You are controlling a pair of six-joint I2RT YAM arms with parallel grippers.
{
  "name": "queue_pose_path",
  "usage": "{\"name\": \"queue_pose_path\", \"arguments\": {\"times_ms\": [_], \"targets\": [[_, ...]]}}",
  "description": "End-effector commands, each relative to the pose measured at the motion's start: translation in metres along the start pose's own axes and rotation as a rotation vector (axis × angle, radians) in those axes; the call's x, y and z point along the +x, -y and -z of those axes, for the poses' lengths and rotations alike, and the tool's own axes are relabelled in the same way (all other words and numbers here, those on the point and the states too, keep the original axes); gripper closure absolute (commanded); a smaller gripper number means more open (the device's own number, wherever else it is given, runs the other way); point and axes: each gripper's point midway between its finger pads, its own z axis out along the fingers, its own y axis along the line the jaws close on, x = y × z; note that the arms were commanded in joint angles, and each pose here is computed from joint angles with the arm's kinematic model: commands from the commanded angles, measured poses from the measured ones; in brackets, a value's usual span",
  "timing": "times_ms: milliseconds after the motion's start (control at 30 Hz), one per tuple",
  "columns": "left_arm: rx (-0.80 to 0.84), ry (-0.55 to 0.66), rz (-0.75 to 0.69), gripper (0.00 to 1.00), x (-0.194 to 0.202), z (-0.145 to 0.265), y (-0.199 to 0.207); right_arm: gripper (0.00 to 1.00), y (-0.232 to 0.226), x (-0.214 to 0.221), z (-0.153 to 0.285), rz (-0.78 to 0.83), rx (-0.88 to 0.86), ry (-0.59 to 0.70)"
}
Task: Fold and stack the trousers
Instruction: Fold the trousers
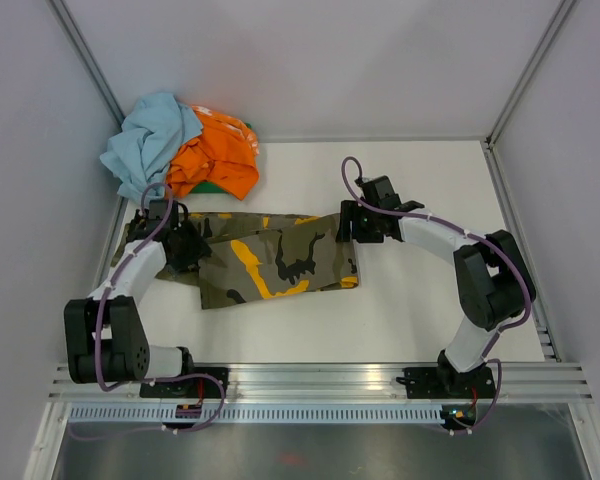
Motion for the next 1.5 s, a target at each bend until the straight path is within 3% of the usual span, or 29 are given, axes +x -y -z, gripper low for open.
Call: {"name": "queue_pose_path", "arguments": {"times_ms": [0,367,467,500,600,767,933,1033,1233,1467], "targets": [[0.182,0.012,-0.081,0.29,-0.001,-0.010,0.024,0.27,-0.009,-0.008,0.000,0.024,-0.031,0.026],[0.179,-0.020,-0.093,0.39,0.005,-0.044,0.023,0.27,-0.008,-0.010,-0.001,0.039,-0.019,0.011],[0.205,-0.039,-0.093,0.56,0.008,-0.044,0.028,0.27,-0.006,-0.008,-0.002,0.033,-0.012,0.006],[0.209,-0.036,-0.093,0.75,0.006,-0.042,0.029,0.27,-0.006,-0.009,-0.001,0.032,-0.010,0.009],[0.235,0.000,-0.096,0.98,-0.002,-0.029,0.035,0.28,-0.002,-0.005,-0.001,0.026,0.008,0.005],[0.338,0.099,-0.129,0.98,-0.020,-0.005,0.053,0.27,0.004,0.000,0.001,0.004,0.032,0.006],[0.515,0.170,-0.163,0.98,-0.037,0.037,0.100,0.26,0.025,-0.017,0.025,-0.046,0.105,0.080],[0.540,0.147,-0.234,0.98,-0.021,0.050,0.132,0.25,0.040,-0.031,0.045,-0.085,0.122,0.124],[0.681,0.097,-0.277,0.98,0.007,0.095,0.222,0.19,0.081,-0.064,0.105,-0.150,0.211,0.272],[0.934,0.061,-0.377,0.98,0.055,0.197,0.355,0.17,0.139,-0.062,0.158,-0.350,0.320,0.383]]}}
